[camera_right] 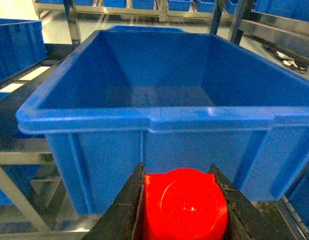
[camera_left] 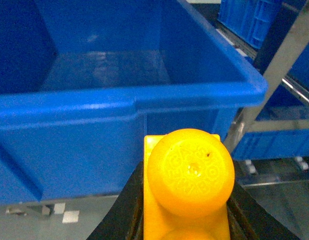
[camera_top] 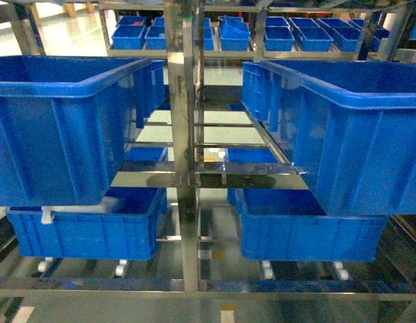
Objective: Sort and place red and yellow blocks in left bins
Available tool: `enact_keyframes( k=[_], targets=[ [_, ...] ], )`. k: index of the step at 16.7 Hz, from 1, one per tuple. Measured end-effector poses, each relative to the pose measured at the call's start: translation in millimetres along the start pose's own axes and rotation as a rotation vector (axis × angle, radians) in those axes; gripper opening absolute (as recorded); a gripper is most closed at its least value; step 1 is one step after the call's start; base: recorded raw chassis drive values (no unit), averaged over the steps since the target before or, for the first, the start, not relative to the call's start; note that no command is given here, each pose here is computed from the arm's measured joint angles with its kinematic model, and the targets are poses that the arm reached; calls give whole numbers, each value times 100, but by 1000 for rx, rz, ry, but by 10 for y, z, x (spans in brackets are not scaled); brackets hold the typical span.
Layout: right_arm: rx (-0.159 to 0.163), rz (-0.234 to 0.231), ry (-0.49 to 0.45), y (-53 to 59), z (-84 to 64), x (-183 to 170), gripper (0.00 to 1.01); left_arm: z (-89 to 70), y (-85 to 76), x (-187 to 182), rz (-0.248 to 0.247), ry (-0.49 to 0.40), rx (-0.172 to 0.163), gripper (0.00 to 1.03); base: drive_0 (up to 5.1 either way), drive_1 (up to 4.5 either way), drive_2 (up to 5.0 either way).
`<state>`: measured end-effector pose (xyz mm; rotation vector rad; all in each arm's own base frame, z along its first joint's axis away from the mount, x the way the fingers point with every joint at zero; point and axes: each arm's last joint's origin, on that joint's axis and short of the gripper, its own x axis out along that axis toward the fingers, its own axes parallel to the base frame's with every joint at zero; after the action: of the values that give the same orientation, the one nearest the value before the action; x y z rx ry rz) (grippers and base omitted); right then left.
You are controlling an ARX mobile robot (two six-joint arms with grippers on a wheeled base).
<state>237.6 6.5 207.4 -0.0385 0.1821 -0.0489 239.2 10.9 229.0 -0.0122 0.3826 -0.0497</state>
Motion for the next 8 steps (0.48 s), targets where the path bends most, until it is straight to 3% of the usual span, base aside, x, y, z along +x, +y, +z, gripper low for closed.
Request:
enact_keyframes(
  k=[8],
  targets=[
    [-1, 0, 10, 1, -16, 9, 28, -13, 1, 11, 0, 8, -1, 27, 0, 0, 0]
  ],
)
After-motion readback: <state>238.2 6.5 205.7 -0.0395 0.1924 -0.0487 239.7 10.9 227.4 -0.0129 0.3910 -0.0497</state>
